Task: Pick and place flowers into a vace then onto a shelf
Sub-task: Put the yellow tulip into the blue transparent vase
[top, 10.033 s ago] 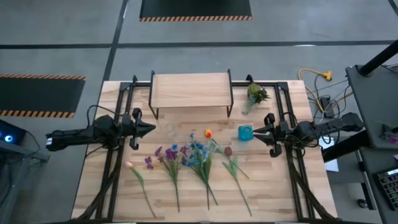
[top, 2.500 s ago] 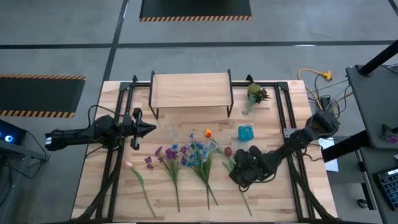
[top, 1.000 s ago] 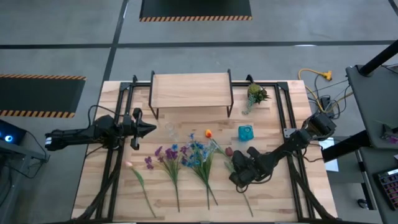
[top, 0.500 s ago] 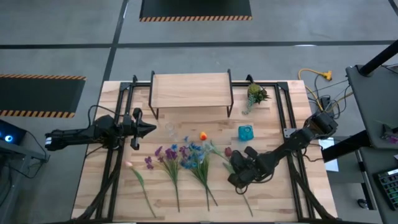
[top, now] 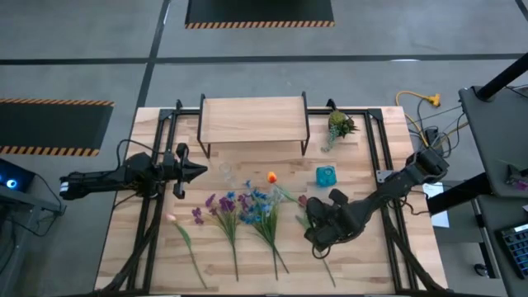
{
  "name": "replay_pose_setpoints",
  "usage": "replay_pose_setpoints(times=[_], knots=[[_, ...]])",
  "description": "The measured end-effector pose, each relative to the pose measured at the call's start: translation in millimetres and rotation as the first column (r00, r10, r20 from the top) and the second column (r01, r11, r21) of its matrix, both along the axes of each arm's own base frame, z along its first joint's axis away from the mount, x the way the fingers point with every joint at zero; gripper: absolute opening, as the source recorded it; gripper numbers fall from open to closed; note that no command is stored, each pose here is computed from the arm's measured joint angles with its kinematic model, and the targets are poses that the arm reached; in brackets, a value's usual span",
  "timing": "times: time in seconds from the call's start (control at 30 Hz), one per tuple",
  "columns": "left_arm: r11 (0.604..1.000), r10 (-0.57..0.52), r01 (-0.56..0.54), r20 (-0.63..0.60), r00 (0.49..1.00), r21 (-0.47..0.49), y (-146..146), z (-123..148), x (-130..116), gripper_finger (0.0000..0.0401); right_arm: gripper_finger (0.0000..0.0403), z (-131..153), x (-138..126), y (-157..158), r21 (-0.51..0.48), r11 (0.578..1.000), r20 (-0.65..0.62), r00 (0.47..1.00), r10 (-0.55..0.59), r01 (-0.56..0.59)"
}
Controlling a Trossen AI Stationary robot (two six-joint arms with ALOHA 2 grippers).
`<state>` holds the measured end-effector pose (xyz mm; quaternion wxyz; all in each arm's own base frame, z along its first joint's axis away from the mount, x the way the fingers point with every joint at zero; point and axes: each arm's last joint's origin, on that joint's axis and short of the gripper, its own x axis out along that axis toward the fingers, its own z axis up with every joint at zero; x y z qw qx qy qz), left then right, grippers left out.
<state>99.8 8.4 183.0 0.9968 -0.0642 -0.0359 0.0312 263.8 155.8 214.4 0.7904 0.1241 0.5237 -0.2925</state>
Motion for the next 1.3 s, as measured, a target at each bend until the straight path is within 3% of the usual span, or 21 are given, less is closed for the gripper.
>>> replay_pose_setpoints(times=[0.2,0.43,0.57,0.7,0.83,0.97,1.1,1.3], knots=[[1.0,0.0,0.0,0.0,1.0,0.0,0,0,0,0.0,0.0013,26,-6,7,-0.149,0.989,0.055,0.998,0.001,0.008],[1.0,0.0,0.0,0.0,1.0,0.0,0,0,0,0.0,0.0013,34,-23,13,-0.312,0.95,0.242,0.969,0.049,0.03],[1.0,0.0,0.0,0.0,1.0,0.0,0,0,0,0.0,0.0013,22,-28,8,-0.312,0.949,0.299,0.953,0.048,0.05],[1.0,0.0,0.0,0.002,1.0,0.0,0,0,0,0.0,0.0013,5,-26,6,-0.251,0.968,0.361,0.925,0.116,-0.024],[1.0,0.0,0.0,0.004,1.0,0.0,0,0,0,0.0,0.0013,-3,-25,7,-0.251,0.952,0.446,0.852,0.275,-0.176],[1.0,0.001,-0.001,0.004,1.0,0.0,0,0,0,0.0,0.0013,-4,-32,0,-0.329,0.906,0.545,0.729,0.413,-0.267],[1.0,0.001,-0.001,0.008,1.0,0.001,0,1,0,0.0,0.0013,-8,-40,-27,-0.402,0.887,0.648,0.613,0.451,-0.227],[1.0,0.001,-0.001,0.008,1.0,0.001,0,1,0,0.0,0.0013,-16,-58,-71,-0.455,0.888,0.739,0.527,0.42,-0.069]])
